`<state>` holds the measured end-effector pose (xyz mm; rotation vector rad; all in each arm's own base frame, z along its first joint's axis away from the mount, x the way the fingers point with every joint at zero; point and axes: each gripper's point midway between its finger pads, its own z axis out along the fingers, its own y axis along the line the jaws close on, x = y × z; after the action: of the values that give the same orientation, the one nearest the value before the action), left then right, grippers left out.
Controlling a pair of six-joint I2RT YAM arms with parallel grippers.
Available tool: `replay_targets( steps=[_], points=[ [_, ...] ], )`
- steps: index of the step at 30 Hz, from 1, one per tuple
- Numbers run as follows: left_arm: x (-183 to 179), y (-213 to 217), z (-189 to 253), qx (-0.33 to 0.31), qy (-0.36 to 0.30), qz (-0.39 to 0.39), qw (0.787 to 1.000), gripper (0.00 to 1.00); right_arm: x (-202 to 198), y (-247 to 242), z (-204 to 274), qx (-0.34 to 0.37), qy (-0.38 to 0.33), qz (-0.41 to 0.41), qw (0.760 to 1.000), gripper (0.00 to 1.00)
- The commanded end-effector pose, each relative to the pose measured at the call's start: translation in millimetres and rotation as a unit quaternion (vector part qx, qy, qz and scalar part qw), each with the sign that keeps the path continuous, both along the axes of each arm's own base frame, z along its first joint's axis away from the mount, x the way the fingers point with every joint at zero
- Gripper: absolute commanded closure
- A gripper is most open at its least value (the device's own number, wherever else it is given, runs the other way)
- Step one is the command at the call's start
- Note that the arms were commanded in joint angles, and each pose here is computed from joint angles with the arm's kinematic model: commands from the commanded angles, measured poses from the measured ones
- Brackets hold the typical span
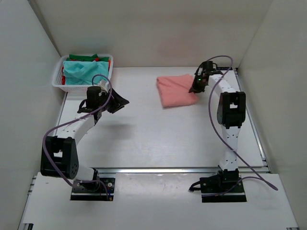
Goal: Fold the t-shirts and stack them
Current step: Put the neatly folded tshirt into the corner of the board with the right arm
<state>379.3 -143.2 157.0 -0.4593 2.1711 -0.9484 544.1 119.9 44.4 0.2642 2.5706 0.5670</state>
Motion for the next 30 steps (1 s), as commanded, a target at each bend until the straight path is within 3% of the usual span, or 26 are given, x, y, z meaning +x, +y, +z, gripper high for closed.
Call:
replay_targets(
  steps=[1,7,15,19,24,30],
  points=[
    [-5,-9,-4,-0.002,0.001,-0.03,1.0,0.44,-7,-107,2,-0.178,0.01,-0.008,0.984,1.0],
    [-5,-15,-11,0.011,0.009,-0.05,0.999,0.44,26,-219,19,-0.317,-0.053,-0.012,0.947,1.0],
    [-22,-27,-38,0.014,0.044,-0.081,0.996,0.44,44,-305,11,-0.436,-0.083,-0.014,0.896,1.0],
    [-29,-28,-48,0.024,0.054,-0.087,0.994,0.45,38,-337,-1,-0.453,-0.084,-0.043,0.887,1.0],
    [-32,-28,-62,0.036,0.073,-0.092,0.992,0.44,55,-352,18,-0.484,-0.156,-0.042,0.86,1.0],
    [-30,-34,-66,0.042,0.08,-0.095,0.991,0.45,86,-347,24,-0.444,-0.171,-0.059,0.877,1.0]
  ],
)
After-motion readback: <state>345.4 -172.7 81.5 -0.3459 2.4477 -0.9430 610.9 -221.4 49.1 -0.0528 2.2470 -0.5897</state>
